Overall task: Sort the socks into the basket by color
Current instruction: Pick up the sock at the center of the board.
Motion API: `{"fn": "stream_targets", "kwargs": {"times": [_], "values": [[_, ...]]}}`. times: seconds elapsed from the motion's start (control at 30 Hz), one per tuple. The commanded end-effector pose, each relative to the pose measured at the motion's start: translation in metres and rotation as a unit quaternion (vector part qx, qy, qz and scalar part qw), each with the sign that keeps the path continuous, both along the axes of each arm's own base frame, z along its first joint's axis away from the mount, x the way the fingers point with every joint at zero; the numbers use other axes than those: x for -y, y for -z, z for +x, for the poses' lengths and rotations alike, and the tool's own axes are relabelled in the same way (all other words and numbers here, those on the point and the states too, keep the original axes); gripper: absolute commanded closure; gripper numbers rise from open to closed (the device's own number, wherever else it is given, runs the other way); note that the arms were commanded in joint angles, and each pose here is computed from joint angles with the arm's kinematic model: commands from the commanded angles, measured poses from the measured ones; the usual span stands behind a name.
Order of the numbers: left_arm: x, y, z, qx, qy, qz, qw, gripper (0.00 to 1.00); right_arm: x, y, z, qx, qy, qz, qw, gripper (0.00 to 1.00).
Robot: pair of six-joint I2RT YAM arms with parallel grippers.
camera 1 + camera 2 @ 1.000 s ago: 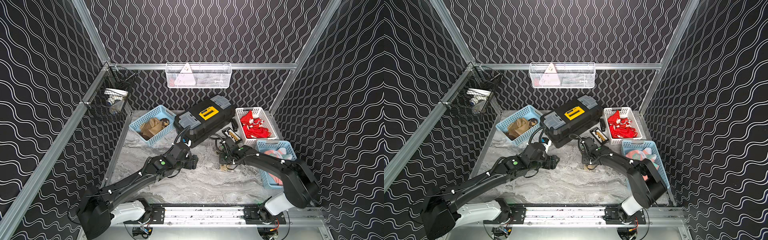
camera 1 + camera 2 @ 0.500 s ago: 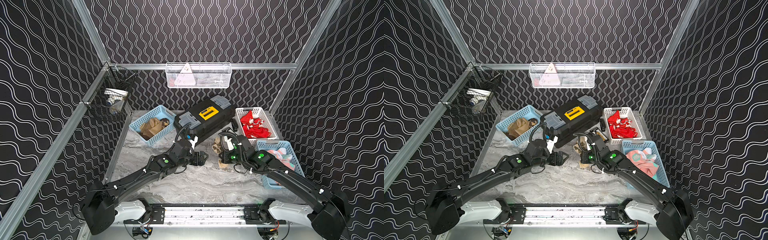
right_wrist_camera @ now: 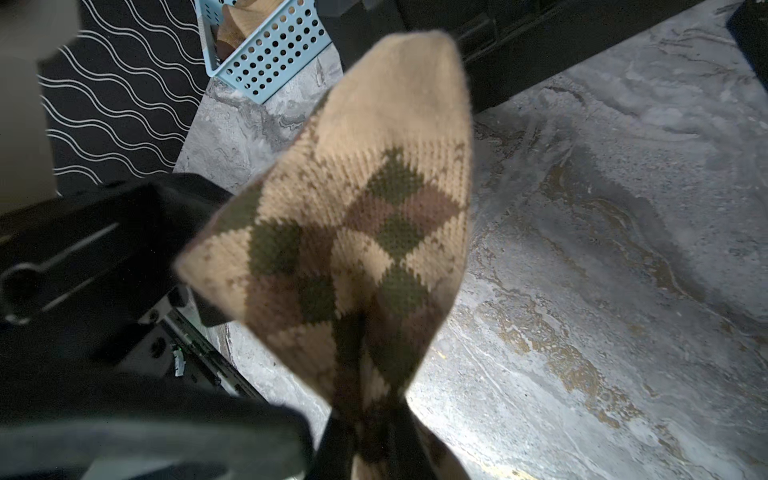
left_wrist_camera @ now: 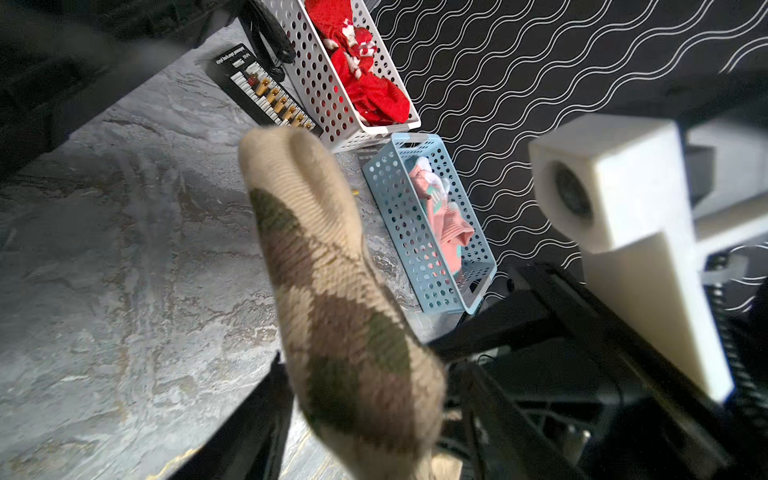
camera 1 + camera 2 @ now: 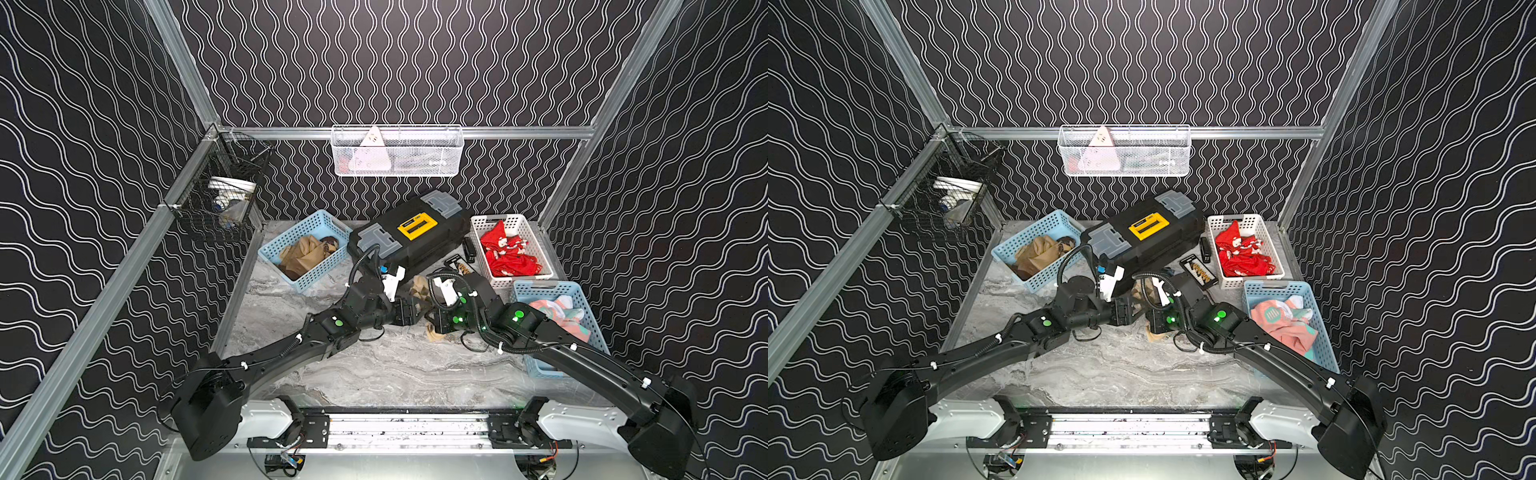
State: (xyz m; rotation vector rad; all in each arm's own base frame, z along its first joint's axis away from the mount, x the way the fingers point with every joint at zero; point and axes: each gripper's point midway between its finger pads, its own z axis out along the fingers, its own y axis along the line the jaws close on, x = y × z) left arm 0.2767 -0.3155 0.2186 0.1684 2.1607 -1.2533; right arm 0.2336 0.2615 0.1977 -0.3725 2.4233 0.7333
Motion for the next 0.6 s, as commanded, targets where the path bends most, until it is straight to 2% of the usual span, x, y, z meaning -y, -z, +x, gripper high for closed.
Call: {"fn": "stream_targets", "kwargs": {"times": [0.0, 0.07, 0.17, 0.33, 0.43, 0.5, 0.57], "values": [[0.009, -0.023, 0.003, 0.023, 0.011, -0.036, 0.999, 0.57, -0.008, -0.004, -0.001, 0.008, -0.012, 0.009, 1.0, 1.0], [0.008, -0.025, 0.005, 0.026, 0.005, -0.031, 0.999, 0.78, -0.009, -0.002, -0.002, 0.006, -0.014, 0.008, 1.0, 1.0], [0.004, -0.027, 0.006, 0.032, -0.001, -0.021, 0.999, 1.0, -0.008, -0.003, -0.003, 0.007, -0.011, 0.009, 1.0, 1.0], [-0.002, -0.025, 0.006, 0.037, -0.01, -0.001, 0.999, 1.0, -0.009, -0.009, -0.001, 0.012, -0.01, 0.01, 1.0, 1.0], [-0.008, -0.024, 0.006, 0.038, -0.017, 0.019, 0.999, 1.0, -0.006, -0.01, 0.001, 0.012, -0.003, 0.006, 1.0, 0.63], [-0.011, -0.024, 0.004, 0.039, -0.014, 0.04, 0.998, 1.0, -0.004, -0.01, 0.001, 0.013, 0.002, 0.002, 1.0, 0.33], [-0.018, -0.024, 0.006, 0.04, -0.021, 0.066, 0.997, 1.0, 0.0, -0.012, 0.002, 0.017, 0.01, -0.004, 1.0, 0.14]]}}
